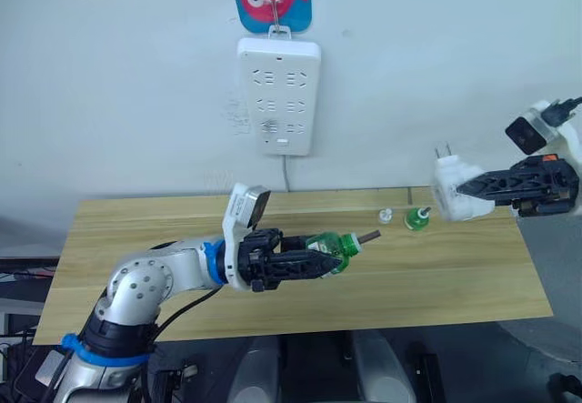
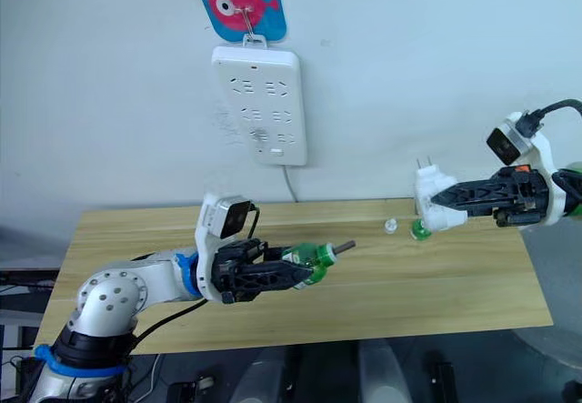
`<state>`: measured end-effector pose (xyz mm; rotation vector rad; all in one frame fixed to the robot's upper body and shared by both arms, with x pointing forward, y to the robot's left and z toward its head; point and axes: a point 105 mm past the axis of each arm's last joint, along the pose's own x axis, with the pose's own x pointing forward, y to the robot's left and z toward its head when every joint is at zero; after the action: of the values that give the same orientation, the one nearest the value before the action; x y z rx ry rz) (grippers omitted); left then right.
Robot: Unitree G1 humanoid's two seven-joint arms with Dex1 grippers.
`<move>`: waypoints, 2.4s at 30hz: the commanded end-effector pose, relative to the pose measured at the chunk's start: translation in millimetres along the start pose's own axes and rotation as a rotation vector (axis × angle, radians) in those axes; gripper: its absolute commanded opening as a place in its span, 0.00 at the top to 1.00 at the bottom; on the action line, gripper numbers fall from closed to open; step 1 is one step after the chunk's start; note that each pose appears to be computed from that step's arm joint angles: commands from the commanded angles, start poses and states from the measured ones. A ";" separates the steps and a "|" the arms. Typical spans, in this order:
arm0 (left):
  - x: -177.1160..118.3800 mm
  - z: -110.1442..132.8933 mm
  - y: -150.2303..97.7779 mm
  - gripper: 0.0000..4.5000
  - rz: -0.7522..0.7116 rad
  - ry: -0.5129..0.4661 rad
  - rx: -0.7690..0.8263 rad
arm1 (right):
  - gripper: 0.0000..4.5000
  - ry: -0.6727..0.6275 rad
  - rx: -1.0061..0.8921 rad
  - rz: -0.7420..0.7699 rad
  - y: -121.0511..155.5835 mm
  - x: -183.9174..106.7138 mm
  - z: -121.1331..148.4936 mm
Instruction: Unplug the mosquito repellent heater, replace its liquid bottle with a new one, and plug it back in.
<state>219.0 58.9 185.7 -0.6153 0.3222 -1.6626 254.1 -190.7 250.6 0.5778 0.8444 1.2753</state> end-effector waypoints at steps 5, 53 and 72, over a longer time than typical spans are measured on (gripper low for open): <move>10.7 5.4 3.8 0.50 -0.057 0.034 0.096 | 0.34 0.040 -0.050 0.036 15.6 20.3 -5.9; 25.7 16.4 20.3 0.50 -0.028 0.022 0.158 | 0.34 0.053 -0.078 0.006 20.5 46.7 -15.5; 40.3 17.5 18.4 0.50 -0.050 0.021 0.176 | 0.34 0.071 -0.123 -0.028 17.9 57.1 -15.5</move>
<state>244.4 22.5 189.0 -0.4949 0.2302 -1.6936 238.8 -138.0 236.5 0.4632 0.8486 1.2918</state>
